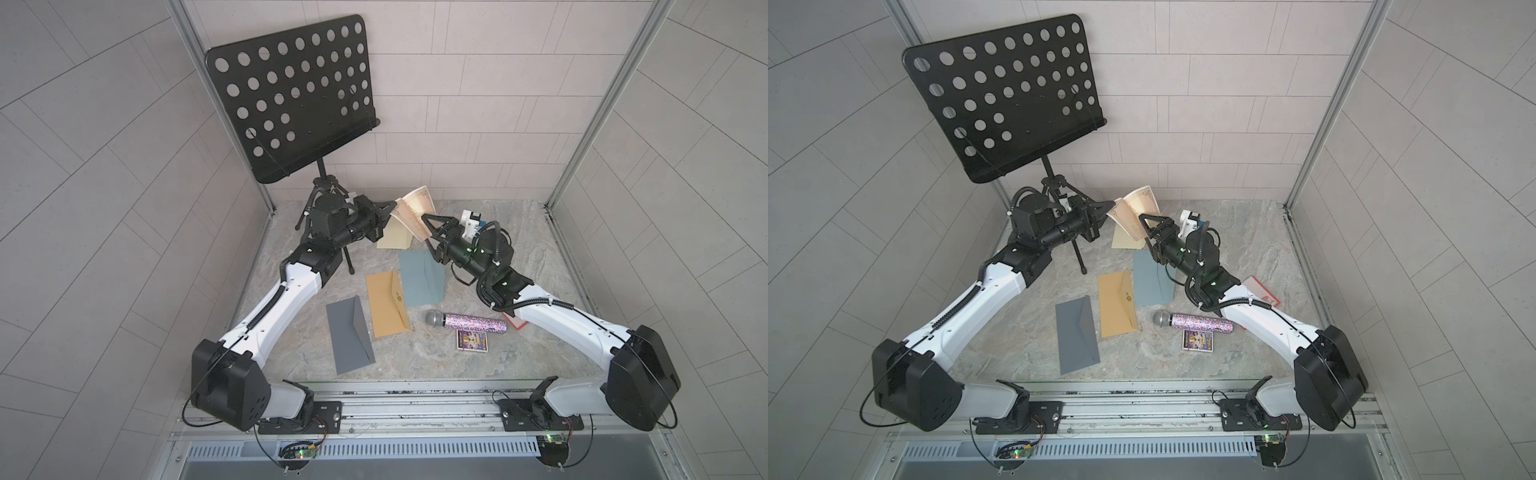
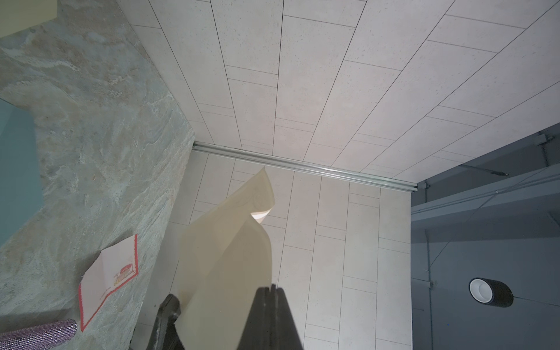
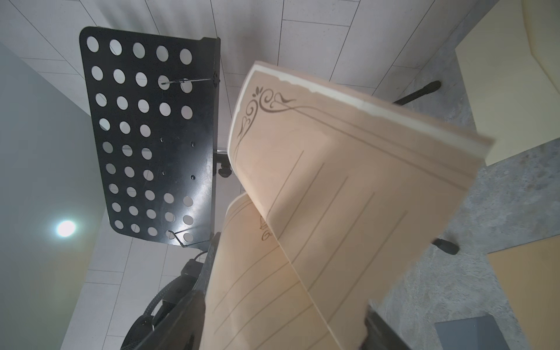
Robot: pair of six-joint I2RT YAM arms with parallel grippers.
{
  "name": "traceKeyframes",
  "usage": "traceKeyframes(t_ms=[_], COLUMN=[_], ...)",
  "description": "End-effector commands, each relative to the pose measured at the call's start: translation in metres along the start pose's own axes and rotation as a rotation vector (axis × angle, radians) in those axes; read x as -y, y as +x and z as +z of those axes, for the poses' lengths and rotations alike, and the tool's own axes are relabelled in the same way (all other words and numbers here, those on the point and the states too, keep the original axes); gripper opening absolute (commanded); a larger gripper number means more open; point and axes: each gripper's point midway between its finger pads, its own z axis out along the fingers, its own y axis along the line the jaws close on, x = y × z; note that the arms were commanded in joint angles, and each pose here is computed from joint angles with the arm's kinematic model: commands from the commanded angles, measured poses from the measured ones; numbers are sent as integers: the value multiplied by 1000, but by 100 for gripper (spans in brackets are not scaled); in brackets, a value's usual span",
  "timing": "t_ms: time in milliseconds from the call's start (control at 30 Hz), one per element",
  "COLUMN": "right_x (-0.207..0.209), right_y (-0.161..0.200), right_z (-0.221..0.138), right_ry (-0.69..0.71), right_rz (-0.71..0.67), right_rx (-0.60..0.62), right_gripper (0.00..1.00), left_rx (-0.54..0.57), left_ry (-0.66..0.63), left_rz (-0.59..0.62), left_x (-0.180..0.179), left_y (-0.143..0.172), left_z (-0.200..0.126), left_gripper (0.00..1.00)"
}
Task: Take the letter paper out of the envelope
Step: Unfold the letter paper.
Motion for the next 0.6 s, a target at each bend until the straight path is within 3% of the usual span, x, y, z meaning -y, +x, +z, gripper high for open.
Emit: traceKeyframes(t_ms=[0, 567], right_x=[-26, -22], right_y=[-5, -14], right_z=[4, 2], right_ry=[-86, -60], right_rz=[27, 25], right_rx=[17, 38], right_gripper=[71, 36], left_rx=[-11, -15], left_ry=[56, 40], left_rz=[1, -6], left_x=[15, 4], left_y=[10, 17], left_z=[-8, -15], left_gripper=[0, 0])
